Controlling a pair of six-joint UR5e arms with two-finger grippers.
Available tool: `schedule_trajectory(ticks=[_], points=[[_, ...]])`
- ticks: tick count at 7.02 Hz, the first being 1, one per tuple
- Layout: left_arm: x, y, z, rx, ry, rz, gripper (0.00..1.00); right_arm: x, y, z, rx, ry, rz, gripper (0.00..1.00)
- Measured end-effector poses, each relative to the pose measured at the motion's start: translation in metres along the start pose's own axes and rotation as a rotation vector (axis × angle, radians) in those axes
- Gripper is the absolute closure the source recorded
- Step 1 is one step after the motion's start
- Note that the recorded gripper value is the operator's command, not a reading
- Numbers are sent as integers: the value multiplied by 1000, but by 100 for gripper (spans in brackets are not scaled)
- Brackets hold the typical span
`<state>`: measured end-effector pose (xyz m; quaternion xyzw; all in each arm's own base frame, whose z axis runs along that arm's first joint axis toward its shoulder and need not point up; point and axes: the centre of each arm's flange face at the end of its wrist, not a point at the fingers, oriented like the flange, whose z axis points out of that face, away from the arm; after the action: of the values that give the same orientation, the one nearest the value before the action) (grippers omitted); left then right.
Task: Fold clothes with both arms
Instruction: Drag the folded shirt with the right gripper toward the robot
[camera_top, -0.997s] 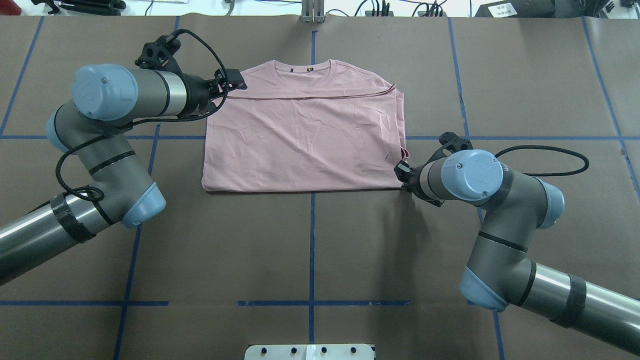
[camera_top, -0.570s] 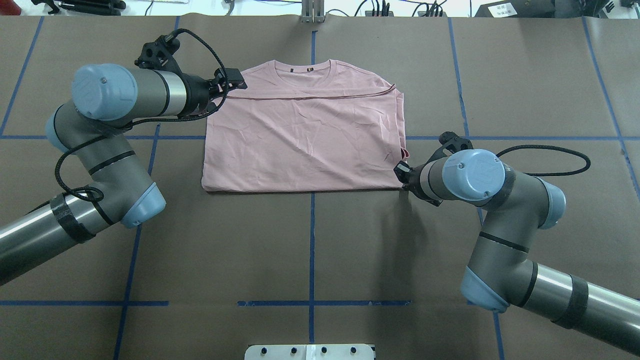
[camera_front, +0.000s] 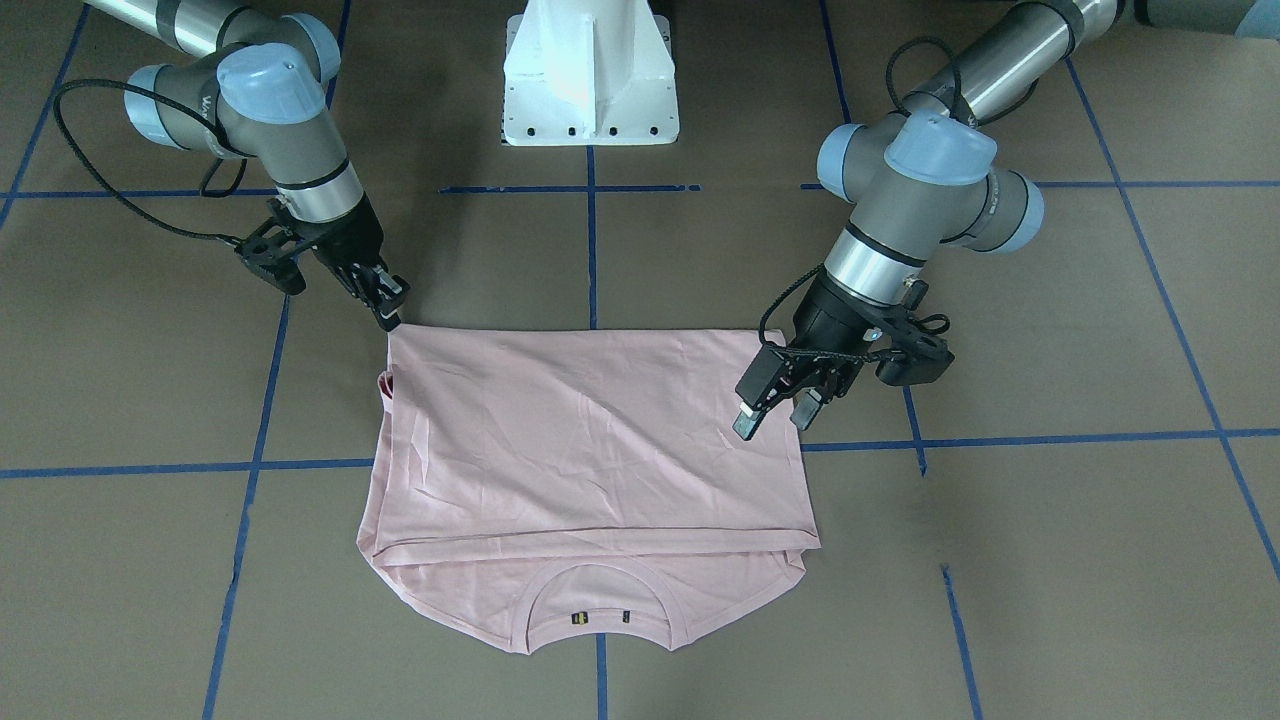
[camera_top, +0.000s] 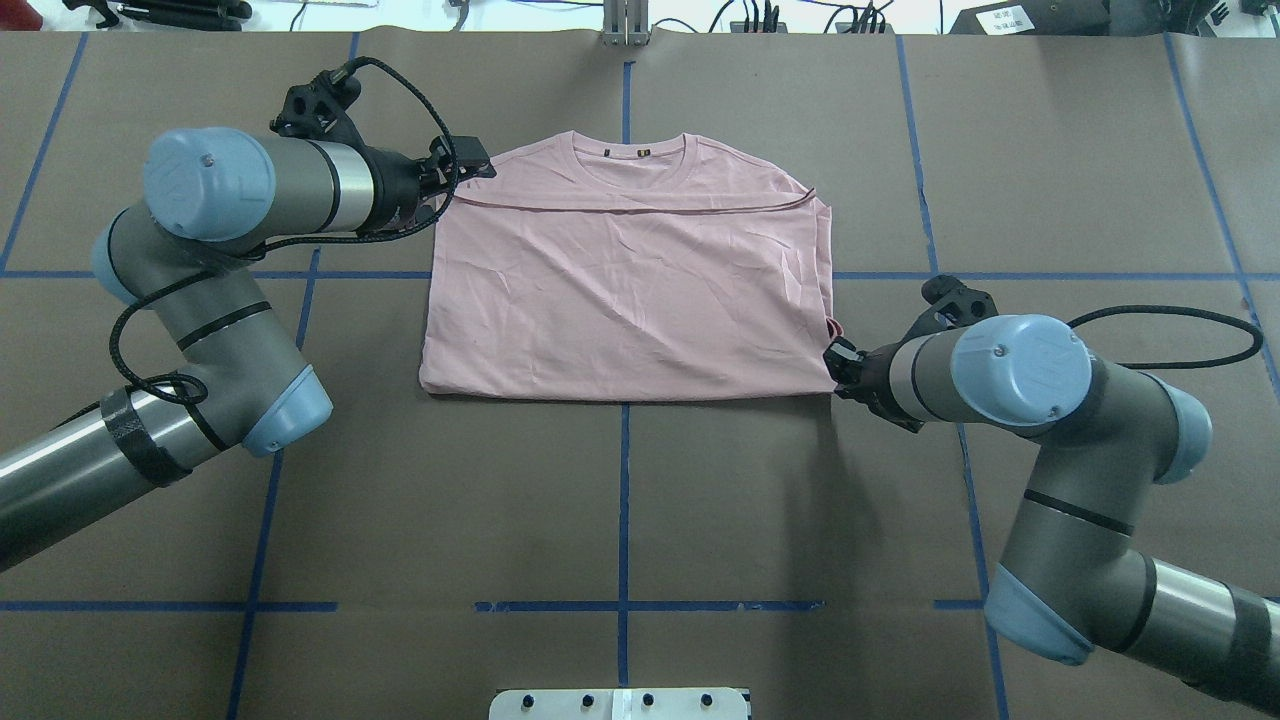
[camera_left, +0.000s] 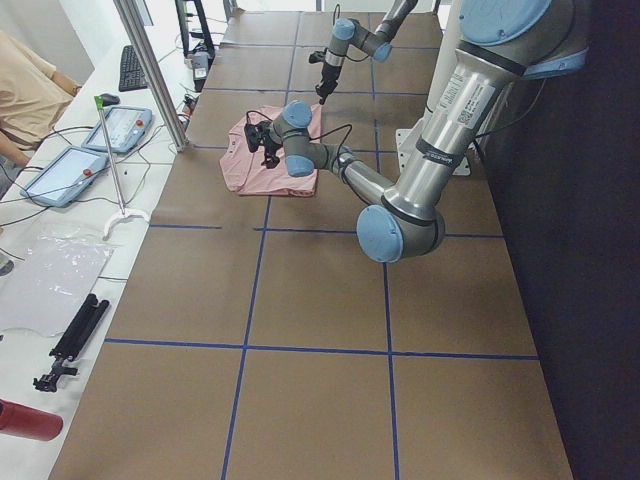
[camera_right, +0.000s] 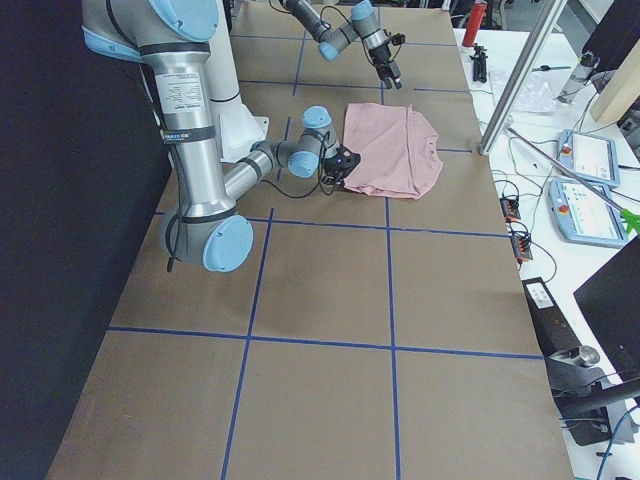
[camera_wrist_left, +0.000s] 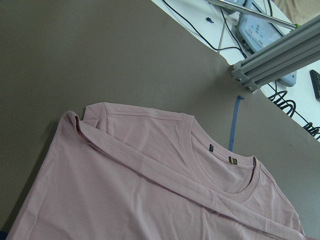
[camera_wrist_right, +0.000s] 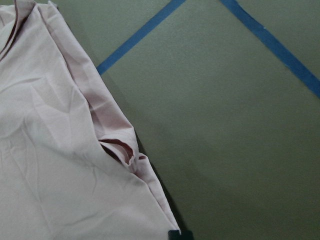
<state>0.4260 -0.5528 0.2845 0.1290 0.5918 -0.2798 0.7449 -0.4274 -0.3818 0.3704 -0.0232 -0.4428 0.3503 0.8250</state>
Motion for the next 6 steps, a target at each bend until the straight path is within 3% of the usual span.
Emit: schedule_trajectory(ticks=[2,4,5,6], points=[[6,3,-4,-6,13,-16,0,42,26,-45,-83,8,10,100],[9,6,-8,-10,24,-17,0,76,83,-88,-239,52,33,97],[10,6,-9,-11,28,-16,0,92,116,-91,-303,93,18,1],[12,7,-11,-14,33,-15,0,106,137,-90,-336,129,-2,0]])
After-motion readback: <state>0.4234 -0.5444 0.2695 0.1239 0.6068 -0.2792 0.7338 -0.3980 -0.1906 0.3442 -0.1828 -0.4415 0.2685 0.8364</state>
